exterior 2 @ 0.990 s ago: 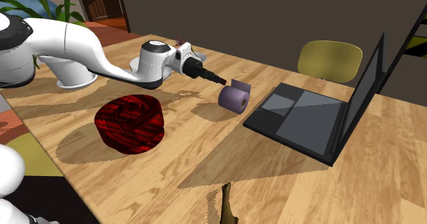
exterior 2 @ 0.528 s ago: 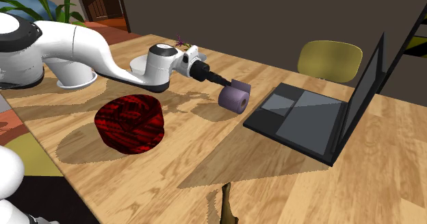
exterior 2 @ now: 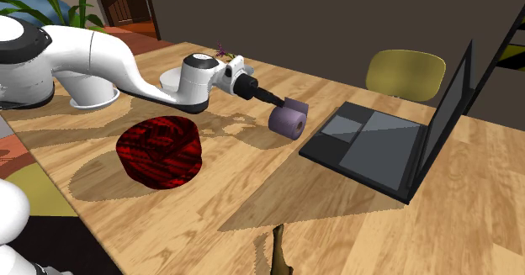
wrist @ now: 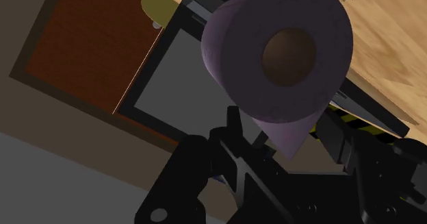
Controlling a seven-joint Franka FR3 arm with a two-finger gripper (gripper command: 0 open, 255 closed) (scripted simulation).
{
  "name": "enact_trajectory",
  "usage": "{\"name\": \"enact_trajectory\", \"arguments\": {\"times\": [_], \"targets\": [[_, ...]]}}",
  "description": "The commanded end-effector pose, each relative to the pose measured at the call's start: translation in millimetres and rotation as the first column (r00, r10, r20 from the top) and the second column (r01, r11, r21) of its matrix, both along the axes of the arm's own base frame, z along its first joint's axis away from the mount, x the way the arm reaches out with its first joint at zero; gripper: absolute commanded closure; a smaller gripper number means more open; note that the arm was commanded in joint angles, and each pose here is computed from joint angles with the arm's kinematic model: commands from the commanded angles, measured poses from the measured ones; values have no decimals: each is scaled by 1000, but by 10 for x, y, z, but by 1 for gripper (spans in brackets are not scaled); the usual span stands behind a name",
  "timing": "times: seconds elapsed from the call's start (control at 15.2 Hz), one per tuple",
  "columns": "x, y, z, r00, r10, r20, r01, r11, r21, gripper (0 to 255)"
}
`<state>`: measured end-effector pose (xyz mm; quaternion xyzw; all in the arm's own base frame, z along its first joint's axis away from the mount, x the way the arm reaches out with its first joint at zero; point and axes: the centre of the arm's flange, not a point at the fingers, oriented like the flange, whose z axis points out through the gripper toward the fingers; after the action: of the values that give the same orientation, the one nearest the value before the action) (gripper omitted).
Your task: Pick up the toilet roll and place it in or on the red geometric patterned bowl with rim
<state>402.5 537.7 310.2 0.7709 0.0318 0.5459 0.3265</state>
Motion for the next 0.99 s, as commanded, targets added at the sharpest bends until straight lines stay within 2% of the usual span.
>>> {"name": "enact_trajectory", "arguments": {"times": [0.0, 0.46, 0.92], "targets": [[1, -5, -12, 1000, -1, -2, 1, 1000, 0, 255], [2, -5, -11, 1000, -1, -2, 1, 1000, 0, 255], [2, -5, 358, 1000, -1, -2, 1, 1000, 0, 255]]}}
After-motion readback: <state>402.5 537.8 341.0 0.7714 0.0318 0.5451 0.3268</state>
